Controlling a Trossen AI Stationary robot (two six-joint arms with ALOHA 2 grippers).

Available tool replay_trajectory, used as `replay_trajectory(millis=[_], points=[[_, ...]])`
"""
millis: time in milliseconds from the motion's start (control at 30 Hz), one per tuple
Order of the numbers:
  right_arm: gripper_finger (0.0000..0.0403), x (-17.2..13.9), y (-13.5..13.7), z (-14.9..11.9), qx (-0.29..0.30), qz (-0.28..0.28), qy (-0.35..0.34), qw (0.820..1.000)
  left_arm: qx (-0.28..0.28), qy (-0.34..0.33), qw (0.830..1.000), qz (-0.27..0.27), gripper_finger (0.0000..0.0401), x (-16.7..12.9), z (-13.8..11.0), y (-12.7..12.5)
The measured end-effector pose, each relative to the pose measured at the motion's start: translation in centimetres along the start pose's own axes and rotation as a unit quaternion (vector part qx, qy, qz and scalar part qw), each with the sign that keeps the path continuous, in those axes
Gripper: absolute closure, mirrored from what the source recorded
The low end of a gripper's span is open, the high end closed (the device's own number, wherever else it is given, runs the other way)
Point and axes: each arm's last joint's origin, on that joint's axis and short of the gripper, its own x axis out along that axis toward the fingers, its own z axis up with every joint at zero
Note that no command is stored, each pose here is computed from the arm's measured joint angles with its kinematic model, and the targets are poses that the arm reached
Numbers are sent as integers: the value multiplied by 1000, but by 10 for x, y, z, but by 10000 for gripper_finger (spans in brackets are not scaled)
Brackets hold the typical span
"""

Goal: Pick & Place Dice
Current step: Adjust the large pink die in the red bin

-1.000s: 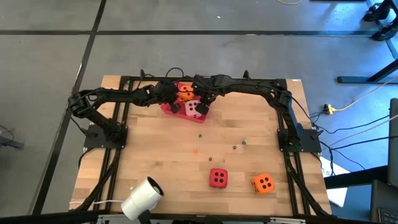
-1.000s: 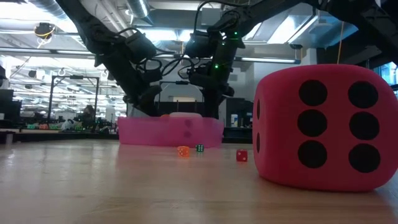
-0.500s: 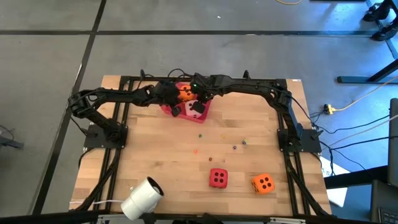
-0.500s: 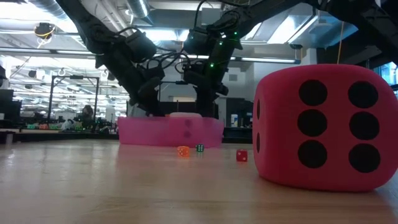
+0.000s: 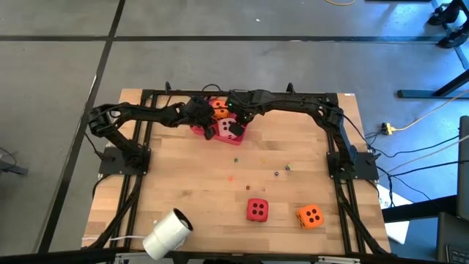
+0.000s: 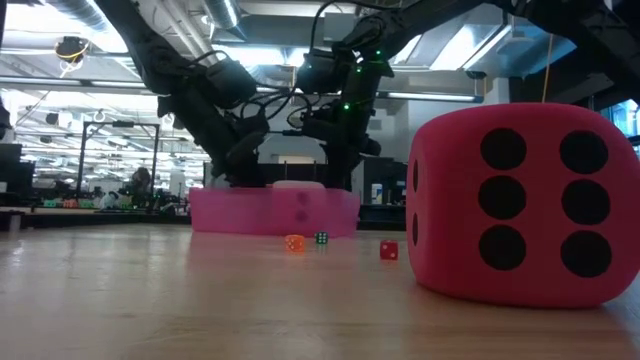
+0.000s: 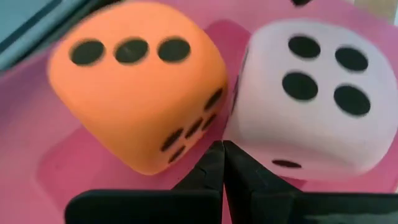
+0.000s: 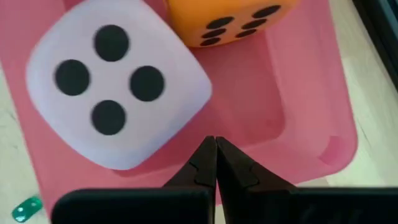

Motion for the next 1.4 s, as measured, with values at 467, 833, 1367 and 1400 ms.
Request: replay_trajectory(millis=[467,833,1367,1400], points=[[399,9,20,-3,-24,6,5,1000,14,-1,1000,-15,400,3,-1,-12],[399,7,31,-6,-43,27,6,999,7,-27,999,-23,400,1,5,-14],[399,-3,36,-8,-46,41,10,998,2,-34,996,-85,400,0,10,-35],[399,-5,37,-9,-47,39,11,998,4,-35,996,-88,400,0,10,-36]])
